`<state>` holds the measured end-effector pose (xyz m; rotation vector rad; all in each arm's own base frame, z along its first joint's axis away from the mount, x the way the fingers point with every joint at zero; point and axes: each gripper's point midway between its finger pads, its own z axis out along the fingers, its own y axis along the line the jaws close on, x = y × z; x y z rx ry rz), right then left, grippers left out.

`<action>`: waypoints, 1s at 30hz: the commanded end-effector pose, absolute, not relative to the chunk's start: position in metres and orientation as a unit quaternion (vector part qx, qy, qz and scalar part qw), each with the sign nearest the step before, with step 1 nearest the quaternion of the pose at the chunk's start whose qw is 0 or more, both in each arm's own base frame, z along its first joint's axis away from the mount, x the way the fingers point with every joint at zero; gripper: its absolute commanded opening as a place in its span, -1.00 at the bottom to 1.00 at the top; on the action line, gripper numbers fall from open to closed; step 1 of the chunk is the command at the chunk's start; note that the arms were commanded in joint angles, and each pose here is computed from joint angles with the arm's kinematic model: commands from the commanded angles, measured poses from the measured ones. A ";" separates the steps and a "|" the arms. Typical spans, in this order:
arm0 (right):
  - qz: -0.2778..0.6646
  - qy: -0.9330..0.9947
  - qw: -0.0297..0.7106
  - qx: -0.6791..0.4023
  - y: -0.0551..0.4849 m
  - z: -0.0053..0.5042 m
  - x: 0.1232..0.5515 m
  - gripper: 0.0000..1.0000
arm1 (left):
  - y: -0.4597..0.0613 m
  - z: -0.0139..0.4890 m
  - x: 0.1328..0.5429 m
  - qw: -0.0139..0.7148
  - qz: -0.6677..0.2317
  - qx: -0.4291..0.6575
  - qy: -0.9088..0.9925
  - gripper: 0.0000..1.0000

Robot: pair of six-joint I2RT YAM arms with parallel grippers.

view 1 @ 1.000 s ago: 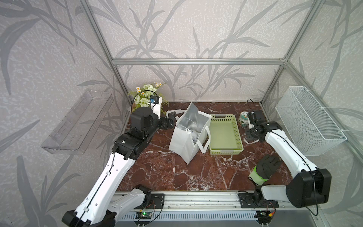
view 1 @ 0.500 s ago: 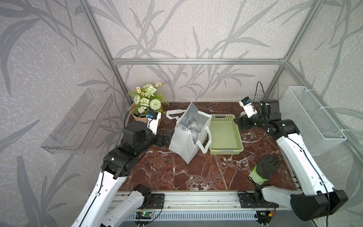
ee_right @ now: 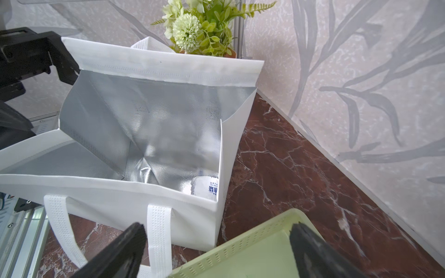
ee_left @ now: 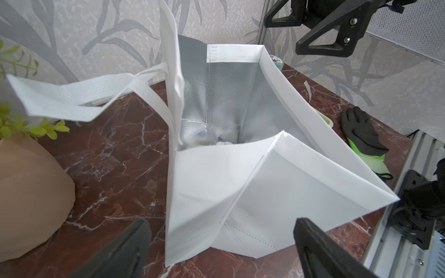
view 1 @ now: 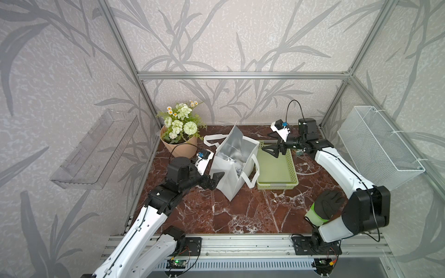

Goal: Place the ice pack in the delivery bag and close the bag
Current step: Close the delivery bag at the center of the board.

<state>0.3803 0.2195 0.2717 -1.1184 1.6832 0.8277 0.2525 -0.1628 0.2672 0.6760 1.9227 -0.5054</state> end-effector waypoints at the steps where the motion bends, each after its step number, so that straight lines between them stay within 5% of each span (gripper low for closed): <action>1: 0.359 0.637 0.476 -0.489 0.239 0.285 0.381 0.93 | -0.166 0.271 0.268 0.524 -0.185 0.310 0.771 0.92; 11: 0.384 0.637 0.434 -0.508 0.262 0.264 0.377 0.39 | -0.176 0.269 0.293 0.514 -0.218 0.322 0.765 -0.01; 14: 0.387 0.638 0.427 -0.511 0.264 0.263 0.372 0.05 | -0.176 0.268 0.293 0.510 -0.233 0.323 0.762 -0.40; 19: 0.378 0.643 0.419 -0.517 0.263 0.269 0.358 -0.80 | -0.166 0.270 0.292 0.515 -0.238 0.316 0.760 -0.94; 20: 0.376 0.644 0.419 -0.518 0.263 0.271 0.355 -0.99 | -0.163 0.272 0.293 0.517 -0.240 0.312 0.760 -0.99; 30: 0.359 0.682 0.375 -0.515 0.263 0.281 0.295 -1.00 | -0.147 0.278 0.297 0.517 -0.273 0.304 0.752 -1.00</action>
